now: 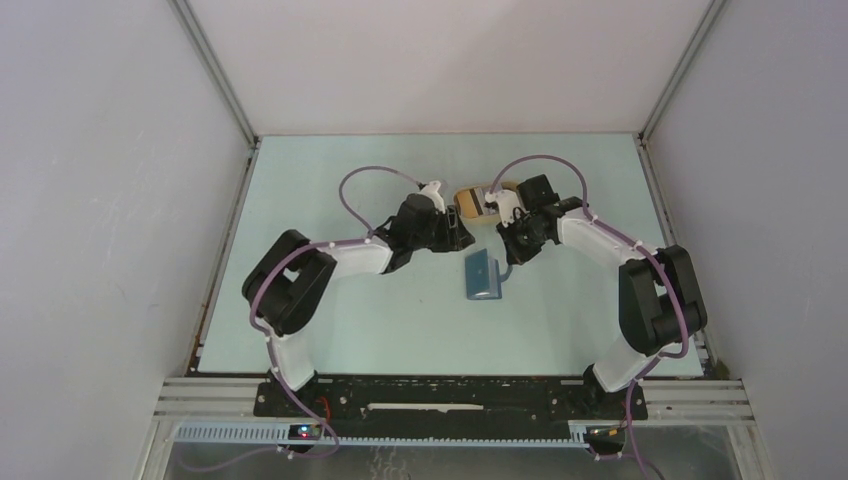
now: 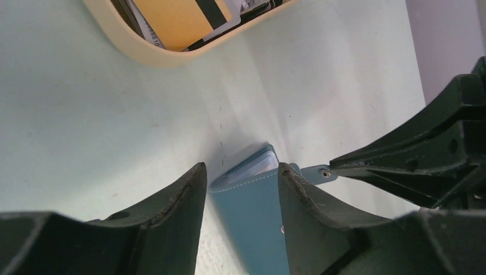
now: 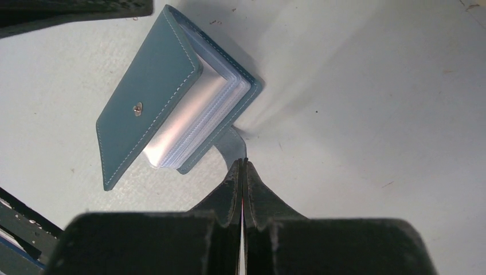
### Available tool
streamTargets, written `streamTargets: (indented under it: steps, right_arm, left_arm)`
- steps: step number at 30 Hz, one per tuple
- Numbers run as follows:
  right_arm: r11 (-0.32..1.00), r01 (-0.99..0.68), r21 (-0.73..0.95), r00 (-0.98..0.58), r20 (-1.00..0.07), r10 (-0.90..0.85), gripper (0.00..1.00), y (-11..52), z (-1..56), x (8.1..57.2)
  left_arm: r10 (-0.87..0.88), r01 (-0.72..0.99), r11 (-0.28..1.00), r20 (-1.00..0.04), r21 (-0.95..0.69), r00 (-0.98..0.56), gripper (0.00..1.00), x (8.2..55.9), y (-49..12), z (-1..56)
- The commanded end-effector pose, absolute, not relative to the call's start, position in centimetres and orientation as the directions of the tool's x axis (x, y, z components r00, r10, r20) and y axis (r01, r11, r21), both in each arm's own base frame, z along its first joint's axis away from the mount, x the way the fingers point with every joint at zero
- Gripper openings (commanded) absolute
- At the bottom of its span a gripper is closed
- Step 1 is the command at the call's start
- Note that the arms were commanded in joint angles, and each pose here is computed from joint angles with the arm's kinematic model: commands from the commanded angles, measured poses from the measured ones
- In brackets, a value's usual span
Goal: Put the credit cards into the card holder
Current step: Close the card holder at the center of the board.
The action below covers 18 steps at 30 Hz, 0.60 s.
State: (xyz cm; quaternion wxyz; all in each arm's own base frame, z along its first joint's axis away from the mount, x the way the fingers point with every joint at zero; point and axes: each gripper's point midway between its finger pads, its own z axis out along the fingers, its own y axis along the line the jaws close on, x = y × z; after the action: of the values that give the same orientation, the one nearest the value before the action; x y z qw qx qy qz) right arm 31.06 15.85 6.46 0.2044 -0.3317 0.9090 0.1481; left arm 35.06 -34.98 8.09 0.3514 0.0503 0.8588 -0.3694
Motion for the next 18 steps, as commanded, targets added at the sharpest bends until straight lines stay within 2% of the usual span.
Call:
streamTargets:
  steps: [1,11,18]
  right_arm:
    - [0.725,-0.680,0.110,-0.661,-0.521,-0.540,0.00,15.8,7.7,31.9]
    - [0.718,-0.680,0.145,-0.663,-0.540,-0.518,0.00,15.9,8.2,31.8]
    - [0.701,-0.698,0.146,-0.636,-0.576,-0.514,0.00,16.3,9.2,32.3]
  left_arm:
    - [-0.080,0.386,0.734,-0.635,-0.559,-0.769,0.54,35.7,-35.5,6.8]
    - [-0.077,0.370,0.684,-0.567,-0.629,-0.820,0.52,35.7,-37.2,5.2]
    - [-0.100,0.339,0.671,-0.533,-0.660,-0.840,0.48,33.5,-37.0,4.7]
